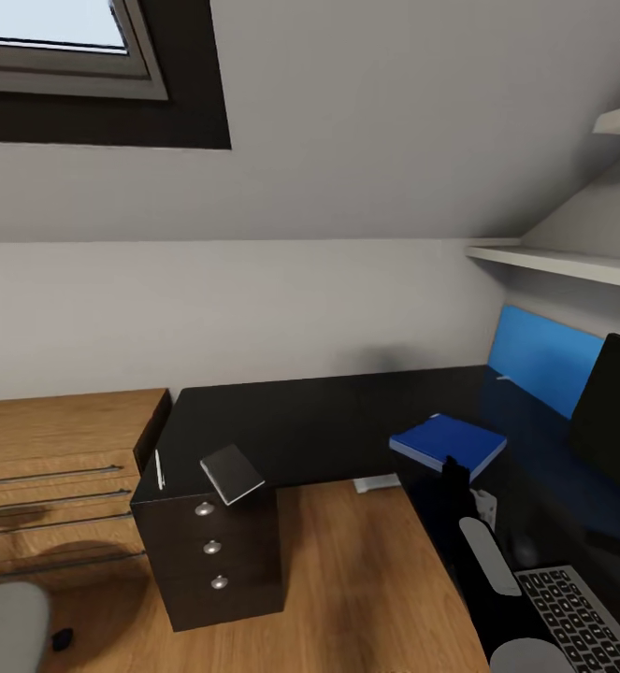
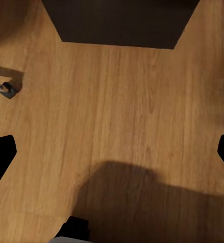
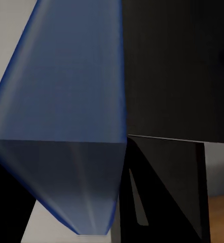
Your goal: In the bedroom, organize the workspace by keeping the computer under the desk, ensuring the monitor is on the desk, placing the keyboard on the desk next to the monitor, placing the mouse on the desk next to the keyboard, moving the folder from the swivel chair onto the desk next to the mouse, stacking the notebook on top of the folder with the pen on top of the notebook, and positioning the swivel chair next to the desk.
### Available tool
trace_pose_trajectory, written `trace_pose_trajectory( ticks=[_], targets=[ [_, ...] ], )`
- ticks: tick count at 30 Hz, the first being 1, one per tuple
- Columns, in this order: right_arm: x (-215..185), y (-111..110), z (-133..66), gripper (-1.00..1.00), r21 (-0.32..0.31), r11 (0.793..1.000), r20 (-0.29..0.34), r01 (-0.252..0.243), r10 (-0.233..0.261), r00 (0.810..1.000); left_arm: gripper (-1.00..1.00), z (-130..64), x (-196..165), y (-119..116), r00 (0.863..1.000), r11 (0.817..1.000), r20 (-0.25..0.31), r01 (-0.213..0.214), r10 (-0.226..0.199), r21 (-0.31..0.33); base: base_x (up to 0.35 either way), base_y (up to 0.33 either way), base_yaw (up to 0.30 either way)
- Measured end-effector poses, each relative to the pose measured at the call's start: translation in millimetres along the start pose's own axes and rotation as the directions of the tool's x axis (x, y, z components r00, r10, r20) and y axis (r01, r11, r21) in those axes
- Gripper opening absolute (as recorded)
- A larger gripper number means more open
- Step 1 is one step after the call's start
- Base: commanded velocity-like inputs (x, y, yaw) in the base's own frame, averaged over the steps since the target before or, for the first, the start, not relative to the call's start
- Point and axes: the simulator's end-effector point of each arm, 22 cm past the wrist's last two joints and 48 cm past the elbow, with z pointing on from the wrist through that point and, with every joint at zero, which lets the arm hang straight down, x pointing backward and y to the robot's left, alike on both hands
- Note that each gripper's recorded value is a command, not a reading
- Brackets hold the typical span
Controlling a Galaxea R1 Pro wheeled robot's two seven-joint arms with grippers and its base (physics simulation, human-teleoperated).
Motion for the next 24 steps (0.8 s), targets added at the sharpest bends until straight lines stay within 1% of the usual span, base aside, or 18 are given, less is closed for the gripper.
trace_pose_trajectory(
  ticks=[10,15,17,24],
  targets=[
    [0,1,0.1,-1.0,-0.003,1.0,0.0,0.002,-0.002,1.0,1.0,0.0,-1,0,1.0,1.0,0.005,0.002,-0.002,0.0,0.0,0.0,-0.011],
    [-2,1,0.4,-1.0,-0.004,1.0,0.002,0.004,-0.004,1.0,1.0,0.3,-8,3,0.999,1.0,0.033,0.026,-0.026,-0.006,0.0,0.0,0.0],
    [-4,1,0.8,-1.0,-0.003,1.0,0.005,0.01,-0.01,1.0,1.0,0.0,-15,3,0.997,0.999,0.061,0.046,-0.046,-0.007,0.0,0.0,0.0],
    [-7,-7,4.5,-1.0,0.0,1.0,0.011,0.019,-0.019,1.0,1.0,7.2,-13,4,0.996,0.998,0.072,0.057,-0.056,-0.01,0.0,0.0,0.0]
  ],
)
